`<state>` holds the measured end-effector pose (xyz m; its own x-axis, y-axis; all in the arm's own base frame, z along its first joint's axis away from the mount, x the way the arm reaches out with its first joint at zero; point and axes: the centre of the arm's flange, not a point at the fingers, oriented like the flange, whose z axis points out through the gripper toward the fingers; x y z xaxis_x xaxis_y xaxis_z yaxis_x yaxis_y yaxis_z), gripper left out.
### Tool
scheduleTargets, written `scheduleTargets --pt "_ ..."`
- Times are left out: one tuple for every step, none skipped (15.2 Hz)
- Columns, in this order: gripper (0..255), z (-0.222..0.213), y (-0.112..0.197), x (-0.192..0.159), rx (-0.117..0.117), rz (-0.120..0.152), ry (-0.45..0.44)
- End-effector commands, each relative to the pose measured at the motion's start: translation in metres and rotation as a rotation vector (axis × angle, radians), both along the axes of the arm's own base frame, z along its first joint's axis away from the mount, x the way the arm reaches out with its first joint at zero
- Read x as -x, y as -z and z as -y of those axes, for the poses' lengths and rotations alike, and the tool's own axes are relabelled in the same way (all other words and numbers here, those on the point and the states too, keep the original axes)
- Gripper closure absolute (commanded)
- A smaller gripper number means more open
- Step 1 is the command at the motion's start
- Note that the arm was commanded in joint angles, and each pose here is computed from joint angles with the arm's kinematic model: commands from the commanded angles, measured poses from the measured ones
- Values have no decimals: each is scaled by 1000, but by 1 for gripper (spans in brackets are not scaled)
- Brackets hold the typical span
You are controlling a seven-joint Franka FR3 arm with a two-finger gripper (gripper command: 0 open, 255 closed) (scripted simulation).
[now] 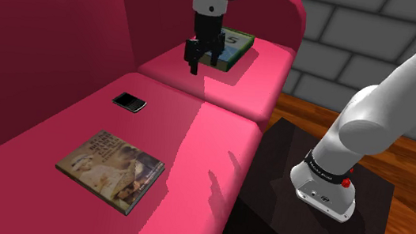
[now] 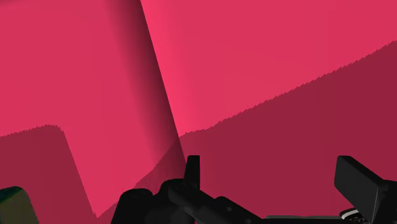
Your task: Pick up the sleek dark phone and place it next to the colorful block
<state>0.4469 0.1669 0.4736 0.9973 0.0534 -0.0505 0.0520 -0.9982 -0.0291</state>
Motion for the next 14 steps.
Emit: scheduleTargets --pt "0 -22 10 -14 0 6 -3" --pt "0 -31 15 -22 0 9 -4" --pt "0 -40 20 -30 1 13 -6" --pt "0 -49 26 -38 2 16 -7" --pt "0 -58 31 -46 2 19 -8" --pt "0 -67 36 -54 3 22 -10" --pt "0 -76 41 -61 3 25 -11" --pt "0 -85 46 -69 4 28 -13" --pt "0 -94 51 -77 5 31 -14" --pt "0 -103 55 -85 5 34 -15" --pt "0 -112 60 -93 6 38 -17" --pt "0 -121 65 -101 6 41 -18" --pt "0 -130 70 -109 7 44 -20" --pt "0 -139 75 -117 8 47 -21"
